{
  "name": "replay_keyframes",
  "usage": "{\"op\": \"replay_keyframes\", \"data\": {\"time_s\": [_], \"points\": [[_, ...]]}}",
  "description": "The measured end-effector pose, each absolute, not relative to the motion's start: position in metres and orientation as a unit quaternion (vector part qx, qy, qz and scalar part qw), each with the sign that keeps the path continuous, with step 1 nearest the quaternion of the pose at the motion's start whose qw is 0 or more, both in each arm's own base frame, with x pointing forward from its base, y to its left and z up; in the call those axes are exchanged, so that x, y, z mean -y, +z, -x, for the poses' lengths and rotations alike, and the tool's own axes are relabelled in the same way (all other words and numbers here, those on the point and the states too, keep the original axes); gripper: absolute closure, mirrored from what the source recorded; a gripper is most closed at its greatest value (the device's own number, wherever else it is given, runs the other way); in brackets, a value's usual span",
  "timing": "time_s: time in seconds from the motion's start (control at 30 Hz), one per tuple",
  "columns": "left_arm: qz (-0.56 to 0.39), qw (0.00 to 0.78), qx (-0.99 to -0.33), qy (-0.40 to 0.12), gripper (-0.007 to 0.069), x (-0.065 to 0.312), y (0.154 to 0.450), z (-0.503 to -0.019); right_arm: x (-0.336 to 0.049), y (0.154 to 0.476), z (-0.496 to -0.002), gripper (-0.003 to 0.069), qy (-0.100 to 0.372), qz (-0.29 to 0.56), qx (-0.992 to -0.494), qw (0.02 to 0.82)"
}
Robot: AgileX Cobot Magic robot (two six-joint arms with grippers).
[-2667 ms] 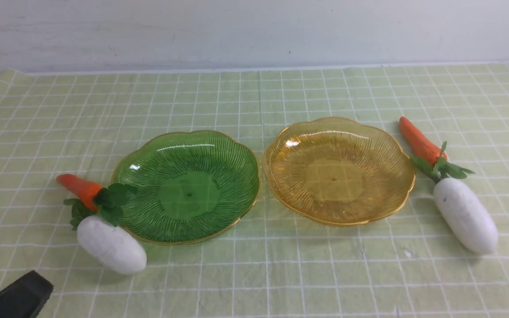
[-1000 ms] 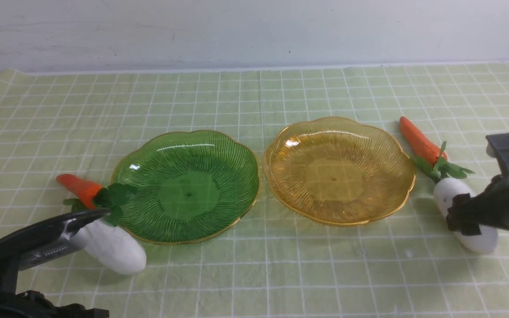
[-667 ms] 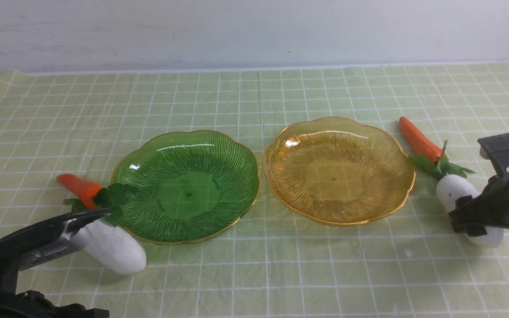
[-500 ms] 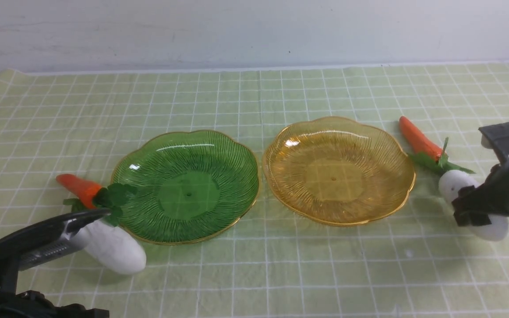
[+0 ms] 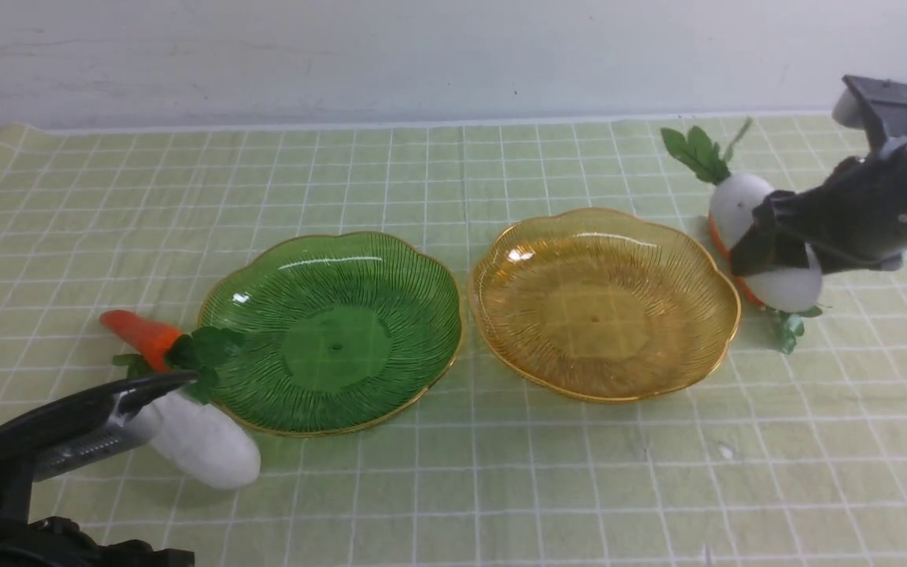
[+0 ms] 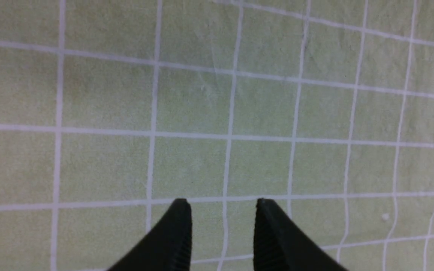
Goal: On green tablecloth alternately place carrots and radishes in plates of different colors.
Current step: 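Place the white radish on the plate, then pick up the carrot and put it on the nearest plate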
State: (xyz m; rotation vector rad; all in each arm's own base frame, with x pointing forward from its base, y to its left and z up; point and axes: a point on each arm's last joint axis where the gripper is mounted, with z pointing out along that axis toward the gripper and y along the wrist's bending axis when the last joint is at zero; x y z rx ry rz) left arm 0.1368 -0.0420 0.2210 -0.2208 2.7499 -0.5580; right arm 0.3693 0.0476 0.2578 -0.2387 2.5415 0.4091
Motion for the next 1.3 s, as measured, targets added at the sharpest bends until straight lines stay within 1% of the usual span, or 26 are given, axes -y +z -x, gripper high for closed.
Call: {"op": "replay_keyframes", "data": {"time_s": [0.13, 0.27, 0.37, 0.47, 0.57, 0.67, 0.7, 0.73, 0.87, 0.97, 1.03, 1.1, 1.13, 1.17, 1.2, 1.27, 1.3], "points": [[0.078, 0.166, -0.963, -0.195, 0.0409, 0.042, 0.221, -0.137, -0.064, 0.245, -0.378, 0.0167, 0.148, 0.122, -0.938, 0.288], [0.079, 0.173, -0.962, -0.195, 0.0409, 0.042, 0.222, -0.139, -0.072, 0.221, -0.387, 0.0167, 0.138, 0.150, -0.938, 0.279], [0.081, 0.180, -0.961, -0.194, 0.0409, 0.041, 0.222, -0.140, -0.073, 0.204, -0.392, 0.0167, 0.137, 0.152, -0.943, 0.262], [0.082, 0.186, -0.960, -0.194, 0.0409, 0.041, 0.222, -0.141, -0.073, 0.196, -0.393, 0.0164, 0.139, 0.144, -0.947, 0.253], [0.082, 0.187, -0.959, -0.194, 0.0409, 0.041, 0.222, -0.141, -0.073, 0.199, -0.394, 0.0111, 0.143, 0.130, -0.948, 0.254], [0.082, 0.188, -0.959, -0.194, 0.0409, 0.041, 0.222, -0.141, -0.073, 0.205, -0.397, 0.0055, 0.138, 0.141, -0.947, 0.252], [0.082, 0.188, -0.959, -0.194, 0.0409, 0.041, 0.222, -0.141, -0.073, 0.205, -0.397, 0.0053, 0.137, 0.143, -0.948, 0.251], [0.083, 0.189, -0.959, -0.194, 0.0409, 0.041, 0.223, -0.141, -0.074, 0.212, -0.397, 0.0039, 0.134, 0.162, -0.948, 0.240], [0.083, 0.189, -0.959, -0.194, 0.0409, 0.041, 0.223, -0.141, -0.074, 0.228, -0.398, 0.0046, 0.127, 0.197, -0.948, 0.214], [0.083, 0.189, -0.959, -0.194, 0.0409, 0.041, 0.223, -0.141, -0.072, 0.252, -0.401, 0.0087, 0.109, 0.223, -0.949, 0.195], [0.083, 0.189, -0.959, -0.194, 0.0409, 0.041, 0.223, -0.141, -0.071, 0.258, -0.402, 0.0105, 0.104, 0.223, -0.951, 0.189], [0.083, 0.189, -0.959, -0.194, 0.0409, 0.041, 0.223, -0.141, -0.068, 0.273, -0.400, 0.0166, 0.095, 0.212, -0.958, 0.168], [0.083, 0.189, -0.959, -0.194, 0.0409, 0.041, 0.223, -0.141, -0.068, 0.274, -0.400, 0.0171, 0.094, 0.211, -0.959, 0.167], [0.081, 0.189, -0.959, -0.193, 0.0409, 0.041, 0.222, -0.141, -0.067, 0.278, -0.400, 0.0198, 0.090, 0.204, -0.961, 0.164], [0.078, 0.190, -0.960, -0.193, 0.0409, 0.041, 0.222, -0.141, -0.065, 0.284, -0.400, 0.0255, 0.081, 0.189, -0.964, 0.166], [0.072, 0.191, -0.960, -0.191, 0.0409, 0.041, 0.222, -0.141, -0.064, 0.290, -0.398, 0.0312, 0.076, 0.173, -0.967, 0.169], [0.068, 0.192, -0.960, -0.191, 0.0409, 0.041, 0.222, -0.141, -0.063, 0.294, -0.395, 0.0358, 0.075, 0.160, -0.969, 0.170]]}}
